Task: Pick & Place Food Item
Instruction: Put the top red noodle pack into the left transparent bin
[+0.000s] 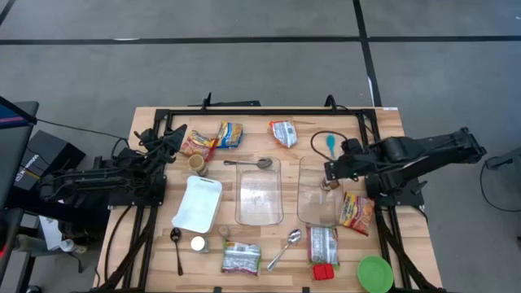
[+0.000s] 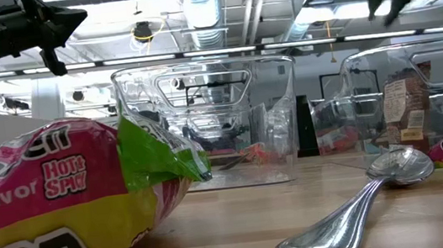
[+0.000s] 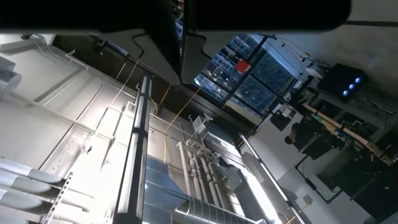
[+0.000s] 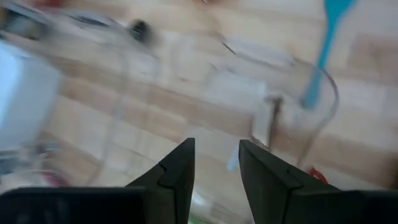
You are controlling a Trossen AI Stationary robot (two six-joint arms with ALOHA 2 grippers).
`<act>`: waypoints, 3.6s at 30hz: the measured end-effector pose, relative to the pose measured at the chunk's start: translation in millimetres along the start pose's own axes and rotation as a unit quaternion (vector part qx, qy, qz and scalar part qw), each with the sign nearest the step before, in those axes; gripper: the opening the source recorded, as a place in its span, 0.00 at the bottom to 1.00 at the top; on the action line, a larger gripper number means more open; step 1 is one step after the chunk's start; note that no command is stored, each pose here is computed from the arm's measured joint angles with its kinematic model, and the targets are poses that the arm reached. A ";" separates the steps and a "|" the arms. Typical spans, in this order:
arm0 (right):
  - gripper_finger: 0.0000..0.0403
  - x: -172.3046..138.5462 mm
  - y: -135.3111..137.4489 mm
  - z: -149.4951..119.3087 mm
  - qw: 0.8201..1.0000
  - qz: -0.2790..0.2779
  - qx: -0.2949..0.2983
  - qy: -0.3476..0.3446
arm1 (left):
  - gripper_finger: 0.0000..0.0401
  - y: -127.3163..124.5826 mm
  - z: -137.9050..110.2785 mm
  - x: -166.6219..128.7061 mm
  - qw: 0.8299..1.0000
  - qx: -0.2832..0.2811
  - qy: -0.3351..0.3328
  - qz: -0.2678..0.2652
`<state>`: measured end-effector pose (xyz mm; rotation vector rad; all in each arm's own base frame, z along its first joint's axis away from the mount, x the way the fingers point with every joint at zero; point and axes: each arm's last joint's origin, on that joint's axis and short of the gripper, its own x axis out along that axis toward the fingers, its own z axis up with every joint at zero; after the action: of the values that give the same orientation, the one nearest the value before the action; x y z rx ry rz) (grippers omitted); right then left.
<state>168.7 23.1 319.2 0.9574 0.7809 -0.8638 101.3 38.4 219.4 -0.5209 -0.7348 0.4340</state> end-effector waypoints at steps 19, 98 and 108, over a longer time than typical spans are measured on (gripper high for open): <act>0.29 -41.4 31.3 9.7 0.970 0.149 -0.167 -0.093 | 0.02 0.0 0.0 0.0 1.000 0.000 0.000 0.000; 0.29 -39.5 27.1 7.3 0.957 0.133 -0.250 -0.068 | 0.00 37.1 15.9 126.2 0.680 0.088 0.518 0.511; 0.29 -39.5 27.1 7.3 0.957 0.133 -0.249 -0.067 | 0.04 78.1 36.2 123.2 0.646 0.087 0.541 0.531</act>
<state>176.4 35.4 365.4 0.5320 0.6869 -0.4573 142.3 177.2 259.8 -0.8667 0.8969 1.1191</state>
